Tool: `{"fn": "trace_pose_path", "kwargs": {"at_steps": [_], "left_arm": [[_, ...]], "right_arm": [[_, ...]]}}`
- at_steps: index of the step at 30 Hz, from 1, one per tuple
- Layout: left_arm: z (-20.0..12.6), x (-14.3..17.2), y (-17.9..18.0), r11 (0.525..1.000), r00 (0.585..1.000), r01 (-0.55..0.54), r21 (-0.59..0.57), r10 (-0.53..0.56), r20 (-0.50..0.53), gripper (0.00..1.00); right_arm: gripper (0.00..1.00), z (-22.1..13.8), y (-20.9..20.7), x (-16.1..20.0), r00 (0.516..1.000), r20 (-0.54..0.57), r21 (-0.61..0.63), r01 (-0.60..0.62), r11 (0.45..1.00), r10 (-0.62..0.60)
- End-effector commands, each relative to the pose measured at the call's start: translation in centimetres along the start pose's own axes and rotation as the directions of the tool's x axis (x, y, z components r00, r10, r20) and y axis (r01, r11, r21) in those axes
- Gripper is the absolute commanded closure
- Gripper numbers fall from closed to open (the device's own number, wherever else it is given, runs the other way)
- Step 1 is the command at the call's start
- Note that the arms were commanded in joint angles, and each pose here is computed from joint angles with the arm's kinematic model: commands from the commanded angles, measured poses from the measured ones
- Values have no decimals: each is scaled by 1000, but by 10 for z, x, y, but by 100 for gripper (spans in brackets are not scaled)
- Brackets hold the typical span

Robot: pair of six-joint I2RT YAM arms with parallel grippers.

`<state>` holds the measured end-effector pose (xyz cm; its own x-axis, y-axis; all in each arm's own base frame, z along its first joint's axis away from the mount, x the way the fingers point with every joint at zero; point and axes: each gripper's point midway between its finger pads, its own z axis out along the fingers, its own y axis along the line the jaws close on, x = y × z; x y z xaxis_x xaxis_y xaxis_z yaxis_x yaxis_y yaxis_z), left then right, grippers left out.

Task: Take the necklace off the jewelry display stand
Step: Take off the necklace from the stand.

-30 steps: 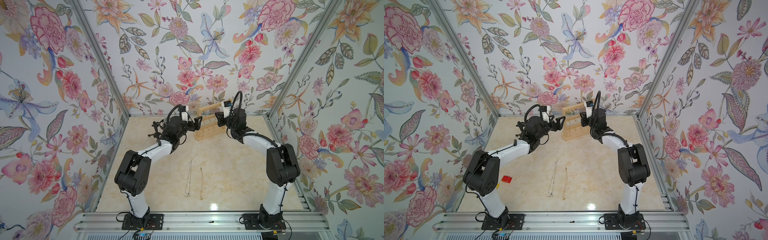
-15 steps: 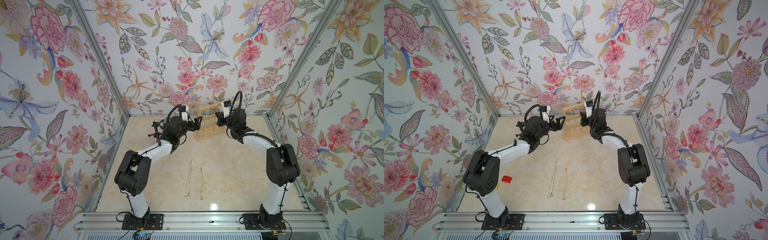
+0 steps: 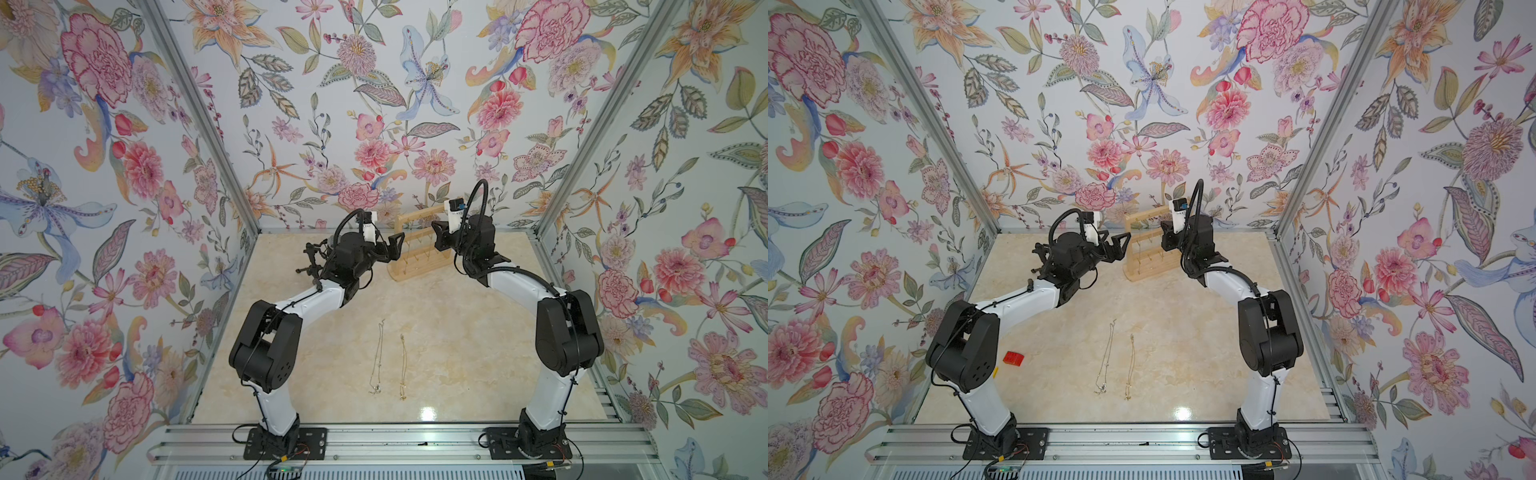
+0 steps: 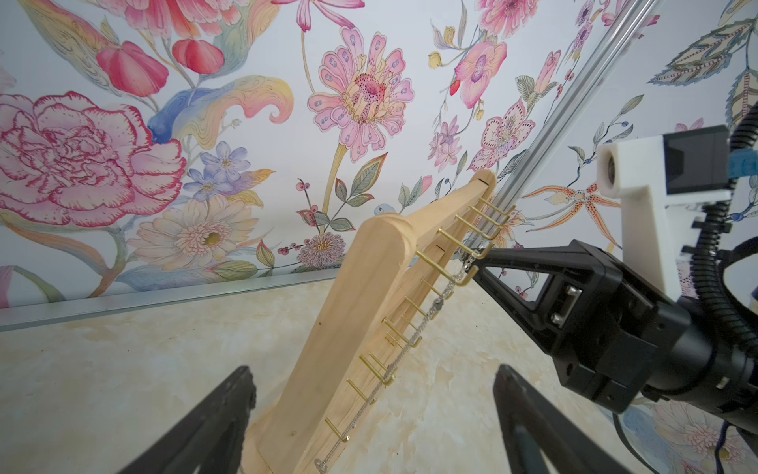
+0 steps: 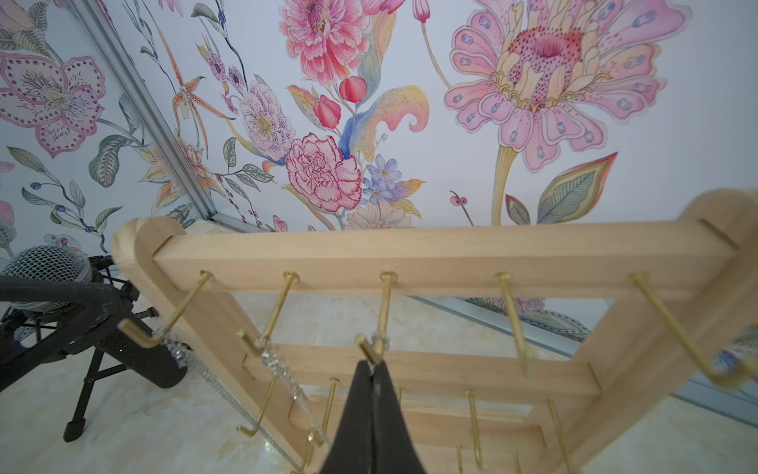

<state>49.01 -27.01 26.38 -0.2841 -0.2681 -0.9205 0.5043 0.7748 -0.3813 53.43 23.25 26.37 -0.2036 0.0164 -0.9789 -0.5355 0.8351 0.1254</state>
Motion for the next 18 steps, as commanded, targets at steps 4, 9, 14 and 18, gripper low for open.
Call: {"fn": "trace_pose_path", "kwargs": {"at_steps": [4, 9, 14, 18], "left_arm": [[3, -10, 2, 1000, 1000, 8, 11, -8, 20, 8], [2, -10, 2, 1000, 1000, 8, 13, -9, 21, 8], [2, -11, 1, 1000, 1000, 8, 13, -8, 24, 8], [2, -11, 2, 1000, 1000, 9, 14, -9, 23, 8]], "right_arm": [[100, -16, 13, -33, 998, 64, -20, 31, 999, -30], [100, -21, 15, -39, 997, 71, -27, 33, 999, -31], [100, -27, 19, -45, 996, 82, -32, 37, 999, -34], [100, -30, 20, -49, 996, 84, -33, 36, 999, -33]]}}
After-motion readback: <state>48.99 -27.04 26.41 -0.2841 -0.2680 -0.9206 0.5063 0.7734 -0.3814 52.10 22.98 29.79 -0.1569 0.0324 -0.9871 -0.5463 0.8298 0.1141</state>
